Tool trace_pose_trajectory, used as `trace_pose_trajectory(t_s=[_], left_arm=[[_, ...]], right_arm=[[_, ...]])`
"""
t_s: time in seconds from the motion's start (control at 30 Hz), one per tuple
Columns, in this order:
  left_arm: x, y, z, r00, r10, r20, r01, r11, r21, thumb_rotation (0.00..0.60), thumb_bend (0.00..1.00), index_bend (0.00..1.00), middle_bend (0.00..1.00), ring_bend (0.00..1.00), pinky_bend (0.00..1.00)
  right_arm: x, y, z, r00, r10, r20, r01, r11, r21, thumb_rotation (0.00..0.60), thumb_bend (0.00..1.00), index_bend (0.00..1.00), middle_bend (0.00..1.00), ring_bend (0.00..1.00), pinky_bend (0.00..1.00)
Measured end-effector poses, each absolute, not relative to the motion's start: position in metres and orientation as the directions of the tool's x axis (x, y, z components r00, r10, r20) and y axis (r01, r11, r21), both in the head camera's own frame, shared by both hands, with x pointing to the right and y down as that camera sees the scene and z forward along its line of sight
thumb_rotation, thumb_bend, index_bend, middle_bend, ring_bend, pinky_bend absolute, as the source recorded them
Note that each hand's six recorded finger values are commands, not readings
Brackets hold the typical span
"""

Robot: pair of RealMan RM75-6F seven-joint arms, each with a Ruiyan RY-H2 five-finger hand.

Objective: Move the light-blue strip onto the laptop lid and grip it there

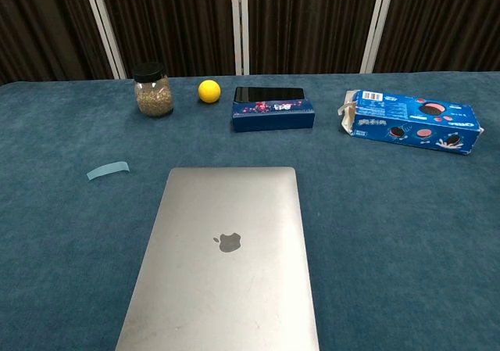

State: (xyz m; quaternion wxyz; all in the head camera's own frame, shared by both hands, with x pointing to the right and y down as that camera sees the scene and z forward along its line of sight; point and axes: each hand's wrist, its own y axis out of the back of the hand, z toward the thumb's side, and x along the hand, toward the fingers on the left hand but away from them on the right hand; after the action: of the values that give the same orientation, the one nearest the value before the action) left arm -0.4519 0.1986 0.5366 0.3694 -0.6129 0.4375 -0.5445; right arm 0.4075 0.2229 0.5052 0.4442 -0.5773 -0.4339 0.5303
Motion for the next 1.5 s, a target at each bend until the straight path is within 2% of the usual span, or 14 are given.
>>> trace_pose_trajectory(t_s=[0.33,0.53,0.7,0.83,0.97,1.1,1.2,1.33,1.5], left_arm=[[-0.454,0.199,0.538,0.02,-0.933,0.359,-0.141,-0.358,-0.923,0.6,0.0,0.0,0.0,0.0,0.0],[-0.452,0.195,0.553,0.022,-0.917,0.398,-0.135,-0.398,-0.908,0.6,0.0,0.01,0.0,0.0,0.0],[-0.441,0.18,0.586,0.047,-0.896,0.441,-0.166,-0.442,-0.882,0.6,0.0,0.08,0.0,0.0,0.0],[-0.428,0.162,0.615,0.072,-0.877,0.475,-0.173,-0.48,-0.86,0.6,0.01,0.24,0.0,0.0,0.0],[-0.405,0.141,0.647,0.085,-0.85,0.52,-0.178,-0.527,-0.831,0.6,0.13,0.36,0.0,0.0,0.0],[-0.386,0.123,0.673,0.078,-0.832,0.549,-0.176,-0.553,-0.814,0.6,0.19,0.38,0.0,0.0,0.0],[-0.375,0.113,0.69,0.068,-0.819,0.569,-0.168,-0.572,-0.803,0.6,0.19,0.38,0.0,0.0,0.0],[-0.362,0.106,0.708,0.059,-0.801,0.596,-0.159,-0.597,-0.786,0.6,0.28,0.38,0.0,0.0,0.0],[-0.354,0.102,0.725,0.048,-0.784,0.618,-0.157,-0.617,-0.771,0.6,0.32,0.4,0.0,0.0,0.0]], right_arm=[[0.407,0.224,0.506,0.063,0.971,-0.228,0.026,-0.23,-0.973,0.6,0.0,0.05,0.0,0.0,0.0],[0.407,0.224,0.508,0.055,0.967,-0.248,0.025,-0.249,-0.968,0.6,0.0,0.04,0.0,0.0,0.0],[0.408,0.224,0.513,0.047,0.961,-0.273,0.011,-0.273,-0.962,0.6,0.0,0.04,0.0,0.0,0.0],[0.409,0.222,0.518,0.036,0.958,-0.286,0.003,-0.286,-0.958,0.6,0.0,0.04,0.0,0.0,0.0],[0.414,0.22,0.524,0.014,0.952,-0.305,-0.006,-0.305,-0.952,0.6,0.0,0.04,0.0,0.0,0.0],[0.419,0.219,0.528,-0.006,0.948,-0.317,-0.014,-0.318,-0.948,0.6,0.0,0.04,0.0,0.0,0.0],[0.423,0.218,0.53,-0.019,0.946,-0.323,-0.016,-0.324,-0.946,0.6,0.0,0.04,0.0,0.0,0.0],[0.428,0.216,0.532,-0.04,0.944,-0.327,-0.018,-0.328,-0.944,0.6,0.0,0.04,0.0,0.0,0.0],[0.432,0.217,0.531,-0.052,0.944,-0.327,-0.022,-0.328,-0.944,0.6,0.0,0.04,0.0,0.0,0.0]])
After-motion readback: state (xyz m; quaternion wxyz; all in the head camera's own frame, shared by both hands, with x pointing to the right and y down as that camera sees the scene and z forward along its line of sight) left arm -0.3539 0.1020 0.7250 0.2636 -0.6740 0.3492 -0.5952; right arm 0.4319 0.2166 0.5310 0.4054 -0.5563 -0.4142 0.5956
